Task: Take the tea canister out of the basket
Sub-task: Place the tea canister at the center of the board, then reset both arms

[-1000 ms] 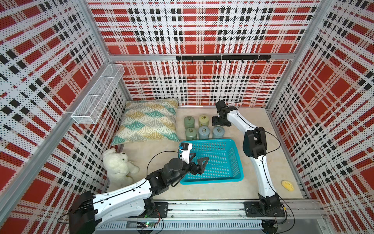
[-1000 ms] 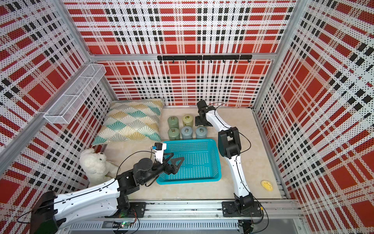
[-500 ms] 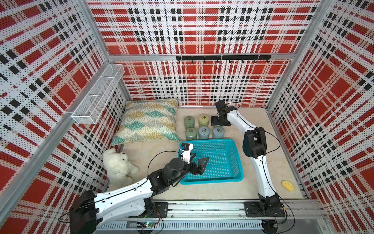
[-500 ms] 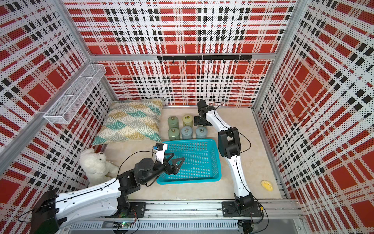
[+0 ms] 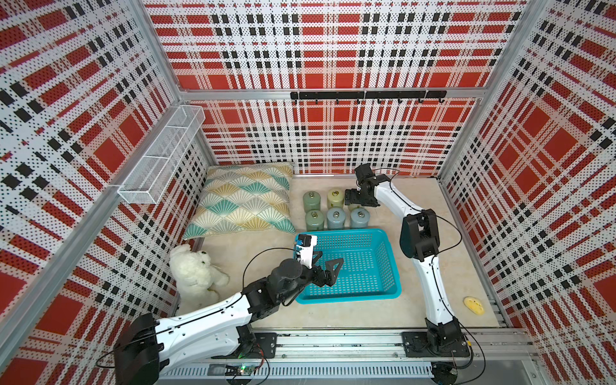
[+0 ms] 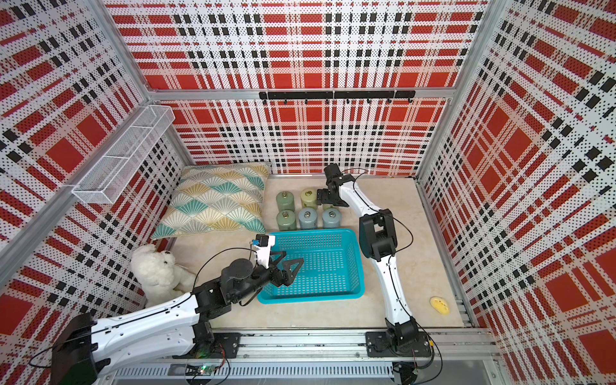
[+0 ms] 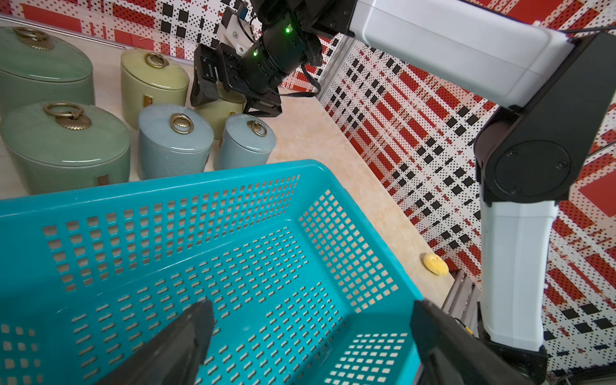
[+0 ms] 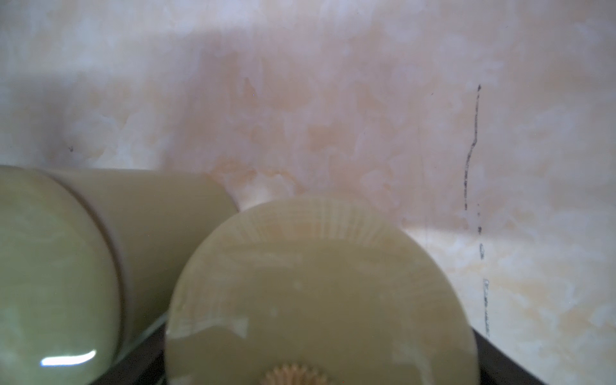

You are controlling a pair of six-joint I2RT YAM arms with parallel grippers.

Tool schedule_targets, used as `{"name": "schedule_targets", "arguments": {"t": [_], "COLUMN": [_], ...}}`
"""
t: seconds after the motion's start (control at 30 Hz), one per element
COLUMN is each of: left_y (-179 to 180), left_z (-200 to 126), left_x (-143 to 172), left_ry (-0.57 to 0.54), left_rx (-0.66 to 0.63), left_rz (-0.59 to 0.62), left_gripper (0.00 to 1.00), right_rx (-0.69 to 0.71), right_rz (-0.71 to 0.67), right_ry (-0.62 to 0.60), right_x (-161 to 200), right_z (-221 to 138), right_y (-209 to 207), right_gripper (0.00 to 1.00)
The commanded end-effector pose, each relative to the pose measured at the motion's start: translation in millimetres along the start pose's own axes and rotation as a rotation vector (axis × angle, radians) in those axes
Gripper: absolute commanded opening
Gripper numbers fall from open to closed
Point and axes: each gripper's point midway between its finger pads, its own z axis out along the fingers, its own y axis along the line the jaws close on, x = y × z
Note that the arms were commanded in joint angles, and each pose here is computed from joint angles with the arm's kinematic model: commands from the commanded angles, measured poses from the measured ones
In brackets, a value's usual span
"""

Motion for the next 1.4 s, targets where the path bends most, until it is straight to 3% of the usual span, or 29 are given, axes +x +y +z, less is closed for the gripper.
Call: {"name": "schedule_targets", "arguments": {"t": [0.0,0.23,0.43,0.6,0.8,0.97,1.2,1.37], "left_y": [-3.5,14.5,57.5,104.1,164.7,199.0,241.6,278.2], "left_z": [-1.9,-3.9,-6.6,-12.3,-23.2,-29.6,-88.9,-139.1], "left_x": [-14.8,-30.2,-55.7,-84.2,-110.4,-120.9,-153.8,-152.9], "left_ry": [-0.036,-0.081,-0.159,-0.234,-0.311,-0.347,-0.572,-0.688], "left_rx": [0.01,-0.047,-0.174,-0.294,-0.497,-0.592,-0.876,-1.081], "left_rz": [-0.002,-0.045,-0.136,-0.209,-0.248,-0.29,-0.21,-0.151], "left_gripper": [0.99,0.99,0.99,0.99,0.99,0.99,0.99,0.99], "right_rx": [-0.056,-0.104,-0.116,-0.113,-0.054,-0.02,0.216,0.438], "right_rz": [0.008,-0.022,-0.025,0.018,0.017,0.005,0.011,0.077], "right_ry": [-0.1,-0.252,-0.373,-0.524,-0.611,-0.7,-0.848,-0.938], "right_x": [-23.3,-41.8,-37.2,-14.8,23.1,44.5,67.6,85.1], "right_z": [-42.0,-108.8,-163.5,-198.3,-216.0,-231.5,-245.7,-243.6], "right_y": [11.7,17.6,10.8,-8.6,-37.5,-55.6,-107.1,-158.2], "right_gripper": [1.0,1.0,1.0,1.0,1.0,1.0,1.0,1.0]}}
